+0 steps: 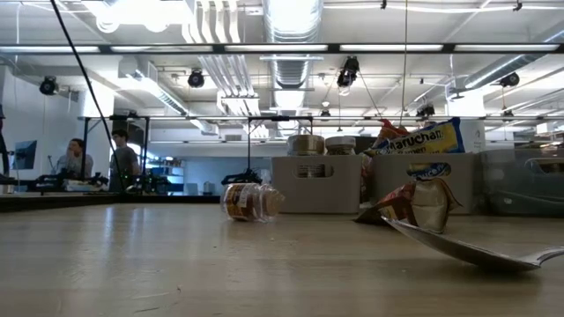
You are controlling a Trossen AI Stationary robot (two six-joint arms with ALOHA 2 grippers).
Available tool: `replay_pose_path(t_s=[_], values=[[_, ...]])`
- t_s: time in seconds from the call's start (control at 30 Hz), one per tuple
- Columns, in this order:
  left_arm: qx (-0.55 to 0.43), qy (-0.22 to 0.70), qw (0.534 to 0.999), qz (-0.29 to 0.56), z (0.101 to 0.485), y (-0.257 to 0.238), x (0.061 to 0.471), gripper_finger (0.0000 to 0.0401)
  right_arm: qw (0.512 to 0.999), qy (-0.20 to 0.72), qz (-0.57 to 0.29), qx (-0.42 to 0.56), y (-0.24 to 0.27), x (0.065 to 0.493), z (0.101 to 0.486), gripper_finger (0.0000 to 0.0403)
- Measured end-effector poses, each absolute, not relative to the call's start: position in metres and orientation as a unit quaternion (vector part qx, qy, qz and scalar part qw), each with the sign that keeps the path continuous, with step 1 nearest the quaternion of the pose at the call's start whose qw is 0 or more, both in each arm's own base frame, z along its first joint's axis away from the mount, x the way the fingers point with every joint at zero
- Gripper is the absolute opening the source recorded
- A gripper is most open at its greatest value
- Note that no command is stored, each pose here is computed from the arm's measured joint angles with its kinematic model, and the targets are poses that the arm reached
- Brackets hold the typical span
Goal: Pick & Place Food Item
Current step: Put the bottom brown seasoning bottle into the left gray bin
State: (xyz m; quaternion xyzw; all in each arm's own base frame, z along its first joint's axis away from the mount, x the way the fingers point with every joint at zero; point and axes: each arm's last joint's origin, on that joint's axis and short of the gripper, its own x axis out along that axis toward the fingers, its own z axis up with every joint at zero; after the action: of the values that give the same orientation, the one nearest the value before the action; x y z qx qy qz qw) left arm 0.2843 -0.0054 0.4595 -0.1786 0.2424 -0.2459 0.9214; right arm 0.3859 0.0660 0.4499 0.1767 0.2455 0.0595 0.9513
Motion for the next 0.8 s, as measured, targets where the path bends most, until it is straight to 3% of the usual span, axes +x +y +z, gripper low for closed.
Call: replay_pose_path(t_s=[0.27, 0.63, 0.8], values=[[-0.176, 0.251, 0.918, -0.252, 0.458, -0.006, 0.284, 0.0308, 0.951, 0.248, 0.064, 0.175, 0.066, 0.387, 0.449, 0.0185], [-0.169, 0.257, 0.927, -0.215, 0.453, -0.004, 0.289, 0.0185, 0.949, 0.252, 0.058, 0.182, 0.066, 0.387, 0.447, 0.0185], [-0.171, 0.268, 0.924, -0.213, 0.449, -0.004, 0.292, 0.0180, 0.947, 0.260, 0.055, 0.182, 0.066, 0.387, 0.444, 0.0185]])
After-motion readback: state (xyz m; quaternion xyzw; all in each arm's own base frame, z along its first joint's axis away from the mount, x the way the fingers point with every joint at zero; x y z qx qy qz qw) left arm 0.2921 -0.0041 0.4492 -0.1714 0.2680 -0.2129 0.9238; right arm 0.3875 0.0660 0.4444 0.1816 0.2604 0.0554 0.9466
